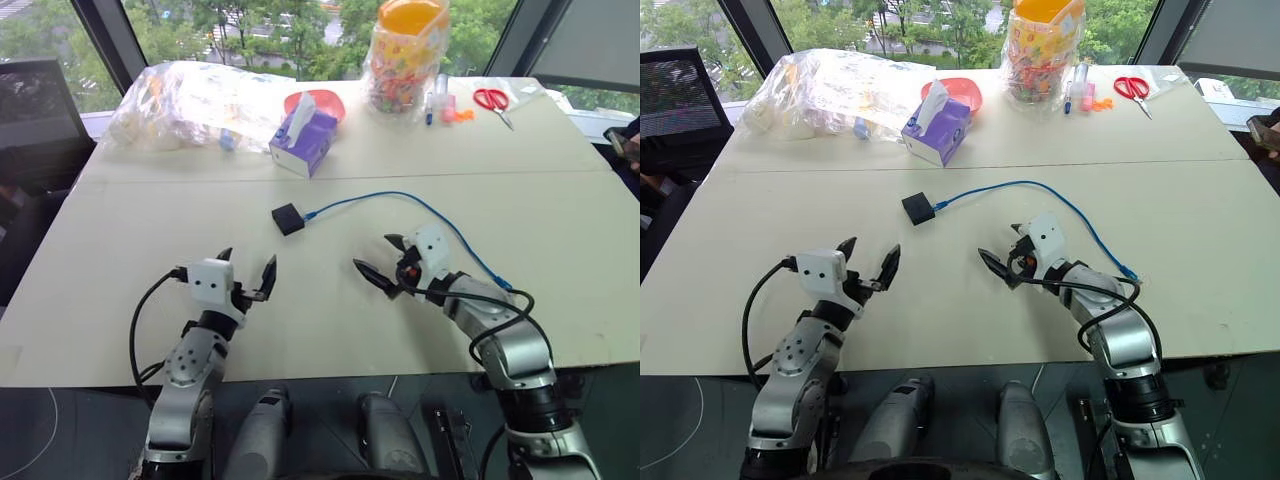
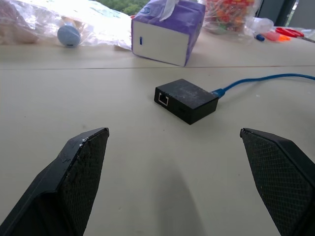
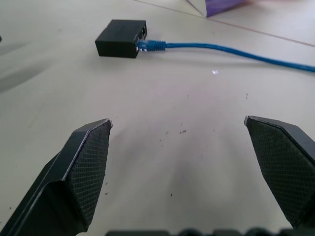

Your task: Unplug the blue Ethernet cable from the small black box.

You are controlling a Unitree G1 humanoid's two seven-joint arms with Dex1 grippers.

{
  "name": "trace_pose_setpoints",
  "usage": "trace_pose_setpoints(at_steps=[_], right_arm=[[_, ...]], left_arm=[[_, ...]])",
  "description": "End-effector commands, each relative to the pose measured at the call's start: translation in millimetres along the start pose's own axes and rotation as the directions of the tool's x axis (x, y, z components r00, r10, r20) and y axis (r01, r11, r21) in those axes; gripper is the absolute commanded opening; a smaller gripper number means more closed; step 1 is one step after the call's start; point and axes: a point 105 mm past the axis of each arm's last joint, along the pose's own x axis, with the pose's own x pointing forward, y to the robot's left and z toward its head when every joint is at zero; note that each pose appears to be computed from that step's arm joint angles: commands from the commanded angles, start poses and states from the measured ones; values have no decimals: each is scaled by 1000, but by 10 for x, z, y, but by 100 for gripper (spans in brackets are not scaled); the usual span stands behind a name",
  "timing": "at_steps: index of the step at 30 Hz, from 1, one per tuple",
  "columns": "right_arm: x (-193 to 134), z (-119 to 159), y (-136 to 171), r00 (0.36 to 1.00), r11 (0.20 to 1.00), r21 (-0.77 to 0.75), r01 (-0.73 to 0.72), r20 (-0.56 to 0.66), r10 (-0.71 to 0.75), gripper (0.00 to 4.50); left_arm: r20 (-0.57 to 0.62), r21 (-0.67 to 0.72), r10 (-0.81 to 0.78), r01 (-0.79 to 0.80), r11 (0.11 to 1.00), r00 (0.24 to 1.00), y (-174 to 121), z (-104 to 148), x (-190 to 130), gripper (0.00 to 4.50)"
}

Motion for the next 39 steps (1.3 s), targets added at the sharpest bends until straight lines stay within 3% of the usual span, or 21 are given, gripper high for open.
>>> trace_pose_setpoints(at_steps=[1, 10, 20, 25, 33, 39], right_arm=[[-28, 139, -40, 999, 1000, -18, -3, 46, 4, 450], [-66, 264, -48, 991, 990, -63, -127, 20, 129, 450], [-32, 700, 66, 936, 930, -107, -352, -50, 348, 450], [184, 763, 27, 906, 873, -248, -419, -166, 388, 450], [852, 907, 169, 769, 644, -421, -638, -381, 513, 450], [1281, 928, 313, 759, 621, -443, -646, -455, 465, 450]], left_arm=[[33, -17, -17, 17, 1000, 999, -13, 101, -38, 444], [24, -60, -121, 122, 991, 992, -100, 206, -79, 444], [-53, -115, -266, 258, 959, 963, 15, 416, -164, 444], [-99, -97, -286, 277, 956, 953, 244, 541, -185, 444], [-55, 2, -215, 215, 977, 975, 560, 775, -10, 444], [-27, 45, -180, 181, 982, 983, 545, 757, 2, 444]])
